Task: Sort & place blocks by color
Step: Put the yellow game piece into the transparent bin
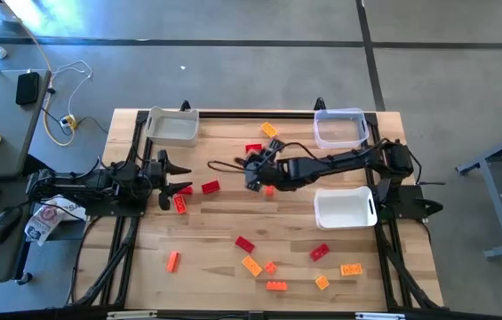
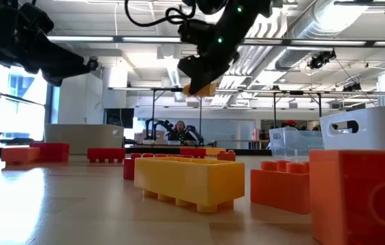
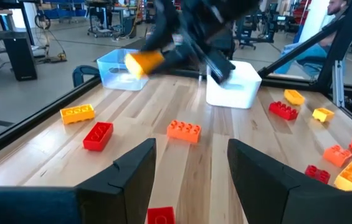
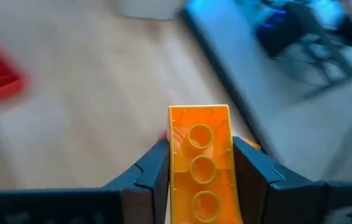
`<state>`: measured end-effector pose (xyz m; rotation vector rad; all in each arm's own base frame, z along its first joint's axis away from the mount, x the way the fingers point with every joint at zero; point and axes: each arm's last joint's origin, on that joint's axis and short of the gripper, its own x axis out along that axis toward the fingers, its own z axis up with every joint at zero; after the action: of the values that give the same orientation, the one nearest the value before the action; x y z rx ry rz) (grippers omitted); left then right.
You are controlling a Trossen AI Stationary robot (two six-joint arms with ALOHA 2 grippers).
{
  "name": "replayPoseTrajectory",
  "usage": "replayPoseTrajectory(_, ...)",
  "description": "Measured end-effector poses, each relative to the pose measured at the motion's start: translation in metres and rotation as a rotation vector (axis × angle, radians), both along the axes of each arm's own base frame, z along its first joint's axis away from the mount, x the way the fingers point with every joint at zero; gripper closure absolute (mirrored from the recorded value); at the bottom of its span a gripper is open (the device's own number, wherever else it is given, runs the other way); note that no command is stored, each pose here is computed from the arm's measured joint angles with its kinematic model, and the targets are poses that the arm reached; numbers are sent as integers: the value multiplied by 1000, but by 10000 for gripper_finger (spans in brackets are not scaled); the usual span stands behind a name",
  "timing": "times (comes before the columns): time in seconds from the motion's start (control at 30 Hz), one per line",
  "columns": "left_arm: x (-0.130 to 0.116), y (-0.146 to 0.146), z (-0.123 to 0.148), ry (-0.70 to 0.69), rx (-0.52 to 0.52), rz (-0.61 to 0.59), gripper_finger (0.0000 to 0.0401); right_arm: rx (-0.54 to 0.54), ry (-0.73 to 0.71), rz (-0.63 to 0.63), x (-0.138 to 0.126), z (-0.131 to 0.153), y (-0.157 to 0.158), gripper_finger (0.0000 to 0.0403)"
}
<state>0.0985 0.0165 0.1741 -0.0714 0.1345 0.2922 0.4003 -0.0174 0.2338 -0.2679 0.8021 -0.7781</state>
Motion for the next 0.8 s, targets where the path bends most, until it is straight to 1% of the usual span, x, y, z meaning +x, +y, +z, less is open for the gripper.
replayPoseTrajectory(0.17,0,0,-2,20,-2,0,215,-58,-18,-187,-4,24,-22,291)
replayPoseTrajectory(0.33,-1,0,-6,61,-7,-1,215,-70,-48,-362,-13,40,-49,291)
replayPoseTrajectory(0.47,-2,0,-8,89,-10,-1,215,-47,-54,-487,-25,50,-75,291)
replayPoseTrajectory(0.57,-2,0,-10,103,-12,-1,215,-23,-28,-569,-36,54,-94,291)
replayPoseTrajectory(0.73,-2,-1,-10,102,-21,-15,215,64,41,-686,-59,58,-128,291)
replayPoseTrajectory(0.8,-2,-1,-10,95,-43,-11,215,102,83,-730,-70,60,-143,291)
